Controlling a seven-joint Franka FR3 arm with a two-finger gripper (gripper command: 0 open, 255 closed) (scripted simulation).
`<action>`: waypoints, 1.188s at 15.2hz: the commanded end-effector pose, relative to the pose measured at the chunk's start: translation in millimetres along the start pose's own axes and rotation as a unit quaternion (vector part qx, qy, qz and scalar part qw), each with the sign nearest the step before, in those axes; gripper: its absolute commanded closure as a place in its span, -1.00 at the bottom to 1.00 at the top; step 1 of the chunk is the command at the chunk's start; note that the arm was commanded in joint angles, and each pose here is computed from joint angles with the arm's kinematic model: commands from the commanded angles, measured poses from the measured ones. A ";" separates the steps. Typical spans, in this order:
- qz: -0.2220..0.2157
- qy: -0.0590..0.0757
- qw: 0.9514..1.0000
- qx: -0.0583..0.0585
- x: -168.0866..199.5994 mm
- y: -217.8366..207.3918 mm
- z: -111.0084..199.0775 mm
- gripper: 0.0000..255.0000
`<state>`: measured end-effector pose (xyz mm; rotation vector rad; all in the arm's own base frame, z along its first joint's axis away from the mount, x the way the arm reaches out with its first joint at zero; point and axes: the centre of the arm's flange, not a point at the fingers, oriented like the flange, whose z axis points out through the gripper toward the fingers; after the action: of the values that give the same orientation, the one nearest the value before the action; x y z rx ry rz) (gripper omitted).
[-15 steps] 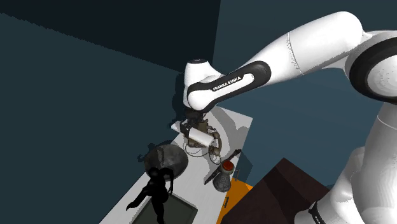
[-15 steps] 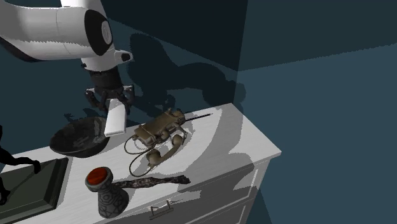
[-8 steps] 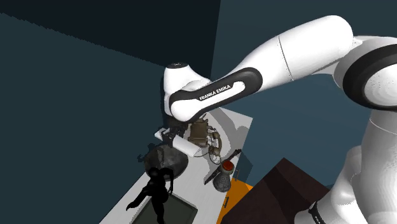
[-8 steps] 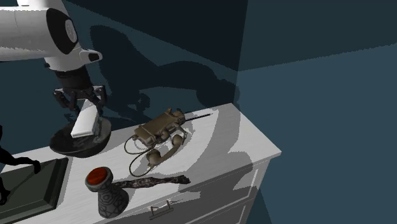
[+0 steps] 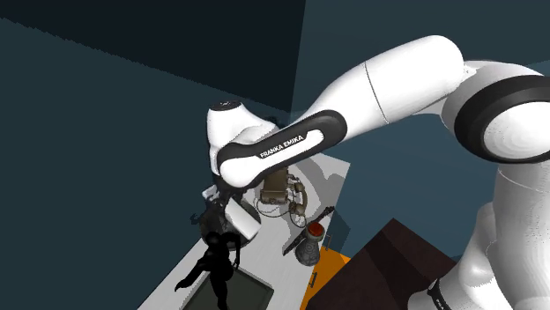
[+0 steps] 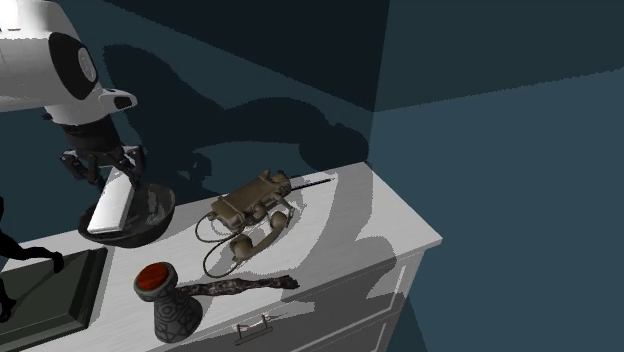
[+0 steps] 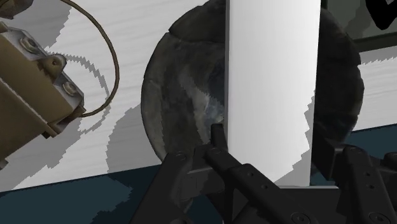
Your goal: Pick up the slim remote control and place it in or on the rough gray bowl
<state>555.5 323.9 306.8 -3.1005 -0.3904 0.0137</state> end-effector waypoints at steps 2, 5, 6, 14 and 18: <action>-0.001 0.003 1.000 0.001 0.5 -3.0 14.4 1.00; -0.001 0.003 1.000 0.001 0.6 -2.7 30.2 1.00; -0.001 0.003 1.000 0.001 0.7 -2.6 35.5 1.00; -0.001 0.003 1.000 0.001 0.8 -2.4 48.4 1.00; -0.001 0.003 1.000 0.001 0.9 -2.4 48.5 -1.00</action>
<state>555.2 327.4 258.5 -3.0967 -0.3941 0.0056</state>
